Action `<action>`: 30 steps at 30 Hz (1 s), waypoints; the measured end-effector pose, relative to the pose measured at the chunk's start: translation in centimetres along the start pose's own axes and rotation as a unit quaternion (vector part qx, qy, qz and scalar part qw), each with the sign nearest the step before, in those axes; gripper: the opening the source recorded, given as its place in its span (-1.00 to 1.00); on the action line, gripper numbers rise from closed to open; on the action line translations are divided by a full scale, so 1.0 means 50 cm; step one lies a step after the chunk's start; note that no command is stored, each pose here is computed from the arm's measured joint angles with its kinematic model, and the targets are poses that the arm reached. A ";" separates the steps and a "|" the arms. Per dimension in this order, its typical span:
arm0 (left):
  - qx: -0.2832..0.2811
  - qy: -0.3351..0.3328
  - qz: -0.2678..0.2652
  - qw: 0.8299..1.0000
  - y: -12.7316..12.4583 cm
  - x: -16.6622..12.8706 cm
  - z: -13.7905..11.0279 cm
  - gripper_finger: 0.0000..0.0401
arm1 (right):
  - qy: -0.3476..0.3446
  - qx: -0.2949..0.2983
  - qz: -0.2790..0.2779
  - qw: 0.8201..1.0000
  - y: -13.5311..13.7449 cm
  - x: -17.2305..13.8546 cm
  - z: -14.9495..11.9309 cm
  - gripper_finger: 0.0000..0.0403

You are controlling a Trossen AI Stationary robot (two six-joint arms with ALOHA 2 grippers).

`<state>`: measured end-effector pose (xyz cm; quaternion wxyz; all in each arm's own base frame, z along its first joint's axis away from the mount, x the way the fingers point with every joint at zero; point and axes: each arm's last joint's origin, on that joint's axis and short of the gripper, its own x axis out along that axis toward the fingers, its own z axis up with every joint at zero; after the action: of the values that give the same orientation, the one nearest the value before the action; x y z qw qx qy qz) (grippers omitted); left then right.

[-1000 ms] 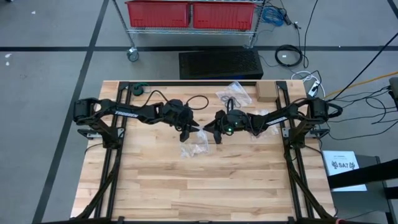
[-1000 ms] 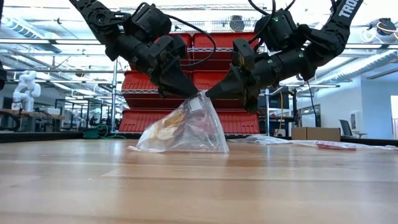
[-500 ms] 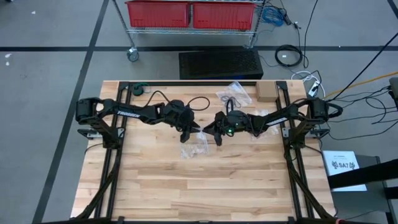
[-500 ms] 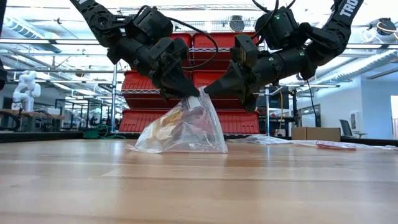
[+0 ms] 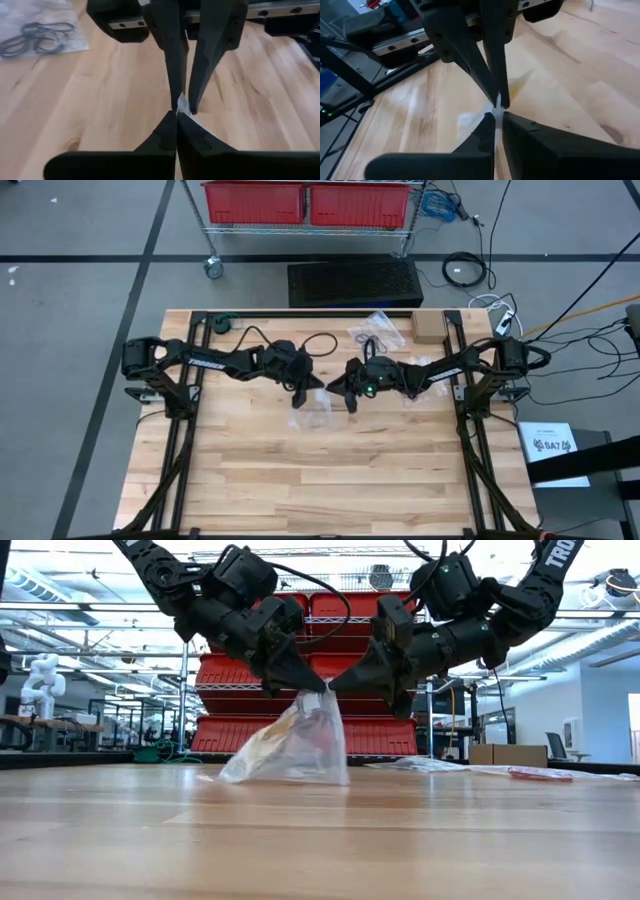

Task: Sort rubber bands
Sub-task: Close the zip bag

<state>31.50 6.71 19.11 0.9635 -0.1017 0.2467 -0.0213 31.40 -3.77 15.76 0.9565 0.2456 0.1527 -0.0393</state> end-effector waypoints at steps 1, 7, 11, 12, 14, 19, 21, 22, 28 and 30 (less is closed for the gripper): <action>0.000 -0.002 0.003 1.000 0.002 0.000 0.001 -0.98 | 0.001 0.002 -0.001 1.000 0.000 0.000 0.000 -0.98; -0.001 -0.015 0.013 1.000 0.013 -0.003 0.010 -0.99 | 0.009 0.005 -0.004 1.000 -0.002 0.000 -0.004 -0.98; 0.000 -0.025 0.020 0.999 0.019 -0.006 0.022 -0.99 | 0.017 0.012 -0.003 1.000 -0.002 0.000 -0.006 -0.98; -0.001 -0.027 0.022 0.999 0.022 -0.007 0.025 -0.99 | 0.019 0.013 -0.003 1.000 -0.001 0.000 -0.007 -0.98; -0.001 -0.032 0.026 0.999 0.028 -0.009 0.031 -0.99 | 0.023 0.013 -0.001 1.000 0.002 0.000 -0.010 -0.98; -0.002 -0.042 0.038 0.998 0.043 -0.014 0.043 -0.99 | 0.030 0.010 0.008 0.999 0.013 0.002 -0.017 -0.98; -0.002 -0.046 0.043 0.998 0.049 -0.017 0.047 -0.99 | 0.034 0.011 0.010 0.999 0.017 0.002 -0.020 -0.98; -0.003 -0.047 0.044 0.998 0.051 -0.018 0.048 -0.99 | 0.036 0.012 0.011 0.999 0.019 0.002 -0.021 -0.98; -0.008 -0.047 0.053 0.997 0.064 -0.022 0.048 -0.99 | 0.052 0.020 0.011 0.998 0.026 0.002 -0.031 -0.98; -0.009 -0.050 0.057 0.997 0.069 -0.024 0.049 -0.99 | 0.060 0.020 0.013 0.998 0.029 0.002 -0.035 -0.99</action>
<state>31.58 10.63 21.10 0.9732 -0.0970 0.2043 0.0406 31.26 -1.63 14.93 0.9409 0.2686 0.2059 -0.0149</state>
